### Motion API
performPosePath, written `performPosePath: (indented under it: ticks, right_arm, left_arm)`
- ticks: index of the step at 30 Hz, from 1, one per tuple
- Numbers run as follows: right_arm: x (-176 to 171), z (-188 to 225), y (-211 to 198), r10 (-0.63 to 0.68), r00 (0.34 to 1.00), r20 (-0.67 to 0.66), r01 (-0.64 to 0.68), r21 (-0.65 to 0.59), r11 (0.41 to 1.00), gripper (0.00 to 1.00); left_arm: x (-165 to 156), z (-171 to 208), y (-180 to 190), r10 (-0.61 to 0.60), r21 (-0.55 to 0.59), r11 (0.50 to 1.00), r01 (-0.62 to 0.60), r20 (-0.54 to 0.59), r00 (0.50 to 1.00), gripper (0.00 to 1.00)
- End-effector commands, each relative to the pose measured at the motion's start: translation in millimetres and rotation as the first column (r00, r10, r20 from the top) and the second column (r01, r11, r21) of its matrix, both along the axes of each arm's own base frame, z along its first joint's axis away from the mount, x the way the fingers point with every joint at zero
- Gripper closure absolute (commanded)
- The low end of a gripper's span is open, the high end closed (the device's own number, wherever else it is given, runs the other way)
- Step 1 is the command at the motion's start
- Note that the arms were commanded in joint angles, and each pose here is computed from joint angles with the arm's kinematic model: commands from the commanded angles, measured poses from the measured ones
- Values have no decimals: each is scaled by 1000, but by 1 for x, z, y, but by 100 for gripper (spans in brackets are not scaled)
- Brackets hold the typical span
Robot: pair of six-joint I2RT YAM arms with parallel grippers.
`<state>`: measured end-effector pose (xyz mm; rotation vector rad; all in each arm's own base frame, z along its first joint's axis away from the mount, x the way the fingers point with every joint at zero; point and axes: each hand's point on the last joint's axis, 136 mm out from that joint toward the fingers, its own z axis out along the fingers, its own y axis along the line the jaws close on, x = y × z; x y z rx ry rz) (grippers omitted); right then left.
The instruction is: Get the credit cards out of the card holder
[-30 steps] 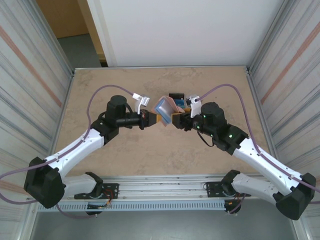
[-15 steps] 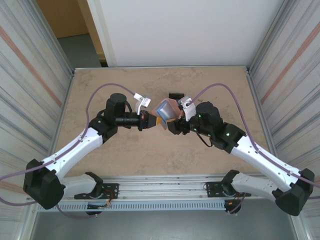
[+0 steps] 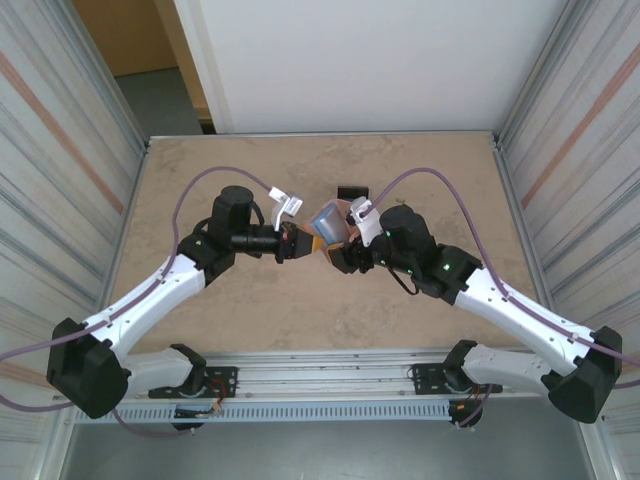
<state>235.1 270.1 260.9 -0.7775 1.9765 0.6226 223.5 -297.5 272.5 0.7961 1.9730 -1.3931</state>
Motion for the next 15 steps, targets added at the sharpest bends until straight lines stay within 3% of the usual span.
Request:
performPosePath:
  ticks: [1, 15]
  right_arm:
    - [1, 18, 2, 4, 999, 51, -5, 22, 1000, 32]
    - [-1, 26, -8, -15, 998, 53, 12, 65, 998, 41]
  left_arm:
    - [-10, 29, -4, -68, -56, 996, 73, 84, 994, 100]
    - [-13, 32, -3, -81, -68, 994, 88, 95, 992, 100]
